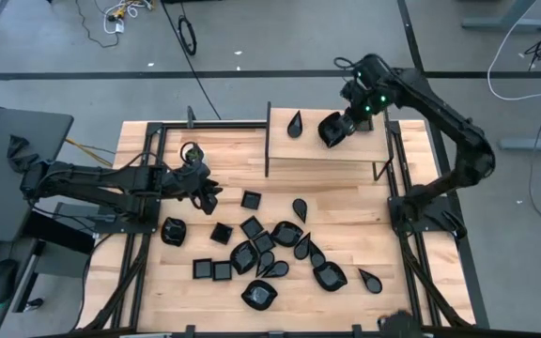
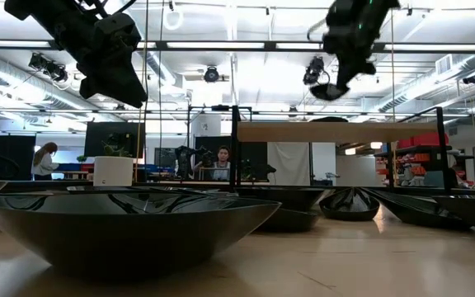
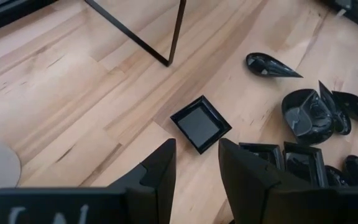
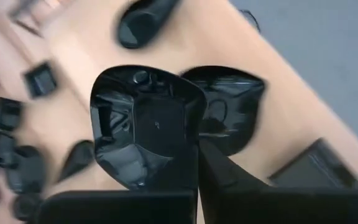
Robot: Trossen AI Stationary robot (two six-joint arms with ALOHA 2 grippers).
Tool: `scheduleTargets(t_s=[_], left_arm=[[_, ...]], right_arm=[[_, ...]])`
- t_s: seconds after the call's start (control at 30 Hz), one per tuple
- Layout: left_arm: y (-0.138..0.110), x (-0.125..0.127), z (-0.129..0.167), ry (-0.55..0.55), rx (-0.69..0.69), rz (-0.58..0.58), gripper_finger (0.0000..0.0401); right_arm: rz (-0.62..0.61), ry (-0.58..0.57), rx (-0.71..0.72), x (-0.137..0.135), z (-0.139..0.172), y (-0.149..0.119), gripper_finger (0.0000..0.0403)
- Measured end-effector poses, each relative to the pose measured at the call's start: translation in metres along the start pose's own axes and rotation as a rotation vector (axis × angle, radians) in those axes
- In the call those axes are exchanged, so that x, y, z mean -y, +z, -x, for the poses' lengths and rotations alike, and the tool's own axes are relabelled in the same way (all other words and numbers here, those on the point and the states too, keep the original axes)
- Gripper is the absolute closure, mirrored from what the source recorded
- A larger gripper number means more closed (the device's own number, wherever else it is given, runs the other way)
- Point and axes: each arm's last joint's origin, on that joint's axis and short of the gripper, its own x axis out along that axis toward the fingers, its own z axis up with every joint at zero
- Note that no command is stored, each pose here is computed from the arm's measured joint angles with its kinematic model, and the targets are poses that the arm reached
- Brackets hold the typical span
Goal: Pick & Place Mini shaped plates
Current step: Stack the leaf-shaped plate on top of the leaf-shaped plate on the shelf
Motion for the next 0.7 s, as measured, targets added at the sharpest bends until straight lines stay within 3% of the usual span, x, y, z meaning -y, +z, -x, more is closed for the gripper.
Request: scheduleTargets(t_s=[0.3, 0.7], left_arm=[[0.003, -0.001, 0.000, 0.049, 0.059, 0.032, 0.0275], [0.005, -0.003, 0.001, 0.136, 0.122, 0.062, 0.0275]], right_arm=[[0.011, -0.030, -0.099, 0.052, -0.037, 0.010, 0.0403], [-0.043, 0.054, -0.092, 0.055, -0.046, 0.013, 0.0403]])
